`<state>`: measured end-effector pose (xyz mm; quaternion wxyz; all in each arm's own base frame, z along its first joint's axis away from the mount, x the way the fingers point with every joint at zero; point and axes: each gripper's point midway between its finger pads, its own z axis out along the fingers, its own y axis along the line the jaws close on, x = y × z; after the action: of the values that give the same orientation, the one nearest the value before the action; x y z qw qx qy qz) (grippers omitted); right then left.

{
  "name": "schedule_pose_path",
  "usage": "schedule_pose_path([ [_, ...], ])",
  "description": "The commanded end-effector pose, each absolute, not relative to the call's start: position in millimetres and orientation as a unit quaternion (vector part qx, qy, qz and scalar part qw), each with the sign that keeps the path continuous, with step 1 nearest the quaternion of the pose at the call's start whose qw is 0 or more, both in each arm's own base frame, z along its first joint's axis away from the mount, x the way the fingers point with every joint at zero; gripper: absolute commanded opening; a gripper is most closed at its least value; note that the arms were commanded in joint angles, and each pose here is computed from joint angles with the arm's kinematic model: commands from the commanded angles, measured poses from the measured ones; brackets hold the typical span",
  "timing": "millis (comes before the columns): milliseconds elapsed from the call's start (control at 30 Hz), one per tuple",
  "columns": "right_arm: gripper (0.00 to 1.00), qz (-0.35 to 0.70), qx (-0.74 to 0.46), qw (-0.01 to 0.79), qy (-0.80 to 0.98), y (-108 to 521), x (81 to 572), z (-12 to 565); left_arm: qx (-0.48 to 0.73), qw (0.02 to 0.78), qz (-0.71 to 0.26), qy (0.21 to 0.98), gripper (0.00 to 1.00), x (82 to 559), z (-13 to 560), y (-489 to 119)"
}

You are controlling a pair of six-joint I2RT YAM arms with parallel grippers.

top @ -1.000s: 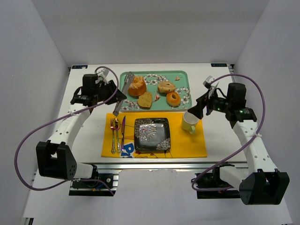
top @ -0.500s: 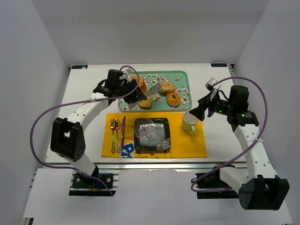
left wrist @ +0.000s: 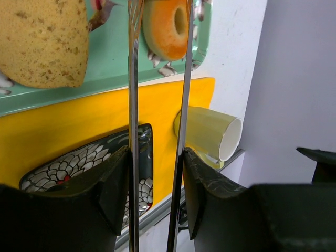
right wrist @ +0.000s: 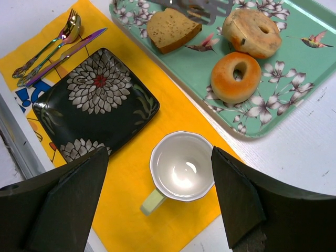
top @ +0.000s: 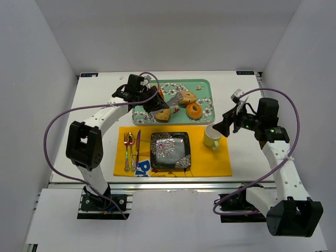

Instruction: Place the bread

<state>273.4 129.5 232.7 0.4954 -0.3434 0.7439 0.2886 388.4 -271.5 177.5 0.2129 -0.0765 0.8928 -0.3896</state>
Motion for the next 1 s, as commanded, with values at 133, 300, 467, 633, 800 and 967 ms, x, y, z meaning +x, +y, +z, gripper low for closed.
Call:
schedule_pose_path([
  [133, 0.84, 0.294, -0.345, 0.511, 0.730, 130.8, 271.1, 239.7, -0.099, 0.178, -0.414, 0.887, 0.53, 387.5, 181.9, -284.2],
  [300, 0.84, 0.295, -0.345, 0.511, 0.730, 131.0, 269.6, 238.5, -0.115, 0.167, -0.432, 0.879, 0.54, 394.5, 178.2, -291.5],
  [467, 0.84, 0.294, -0.345, 0.510, 0.731, 130.7, 268.1, 236.7, -0.124, 0.159, -0.447, 0.871, 0.54, 396.5, 176.2, -296.6],
  [633, 0.84, 0.295, -0.345, 0.511, 0.730, 131.0, 268.5, 237.1, -0.126, 0.142, -0.446, 0.875, 0.55, 395.7, 166.3, -298.7],
  [800, 0.84, 0.297, -0.345, 0.510, 0.730, 131.8, 267.5, 236.0, -0.135, 0.135, -0.454, 0.870, 0.56, 399.0, 161.5, -302.4],
  [967, 0.84, 0.297, -0.346, 0.511, 0.729, 132.0, 266.5, 236.0, -0.144, 0.133, -0.464, 0.864, 0.56, 405.5, 161.2, -306.9],
])
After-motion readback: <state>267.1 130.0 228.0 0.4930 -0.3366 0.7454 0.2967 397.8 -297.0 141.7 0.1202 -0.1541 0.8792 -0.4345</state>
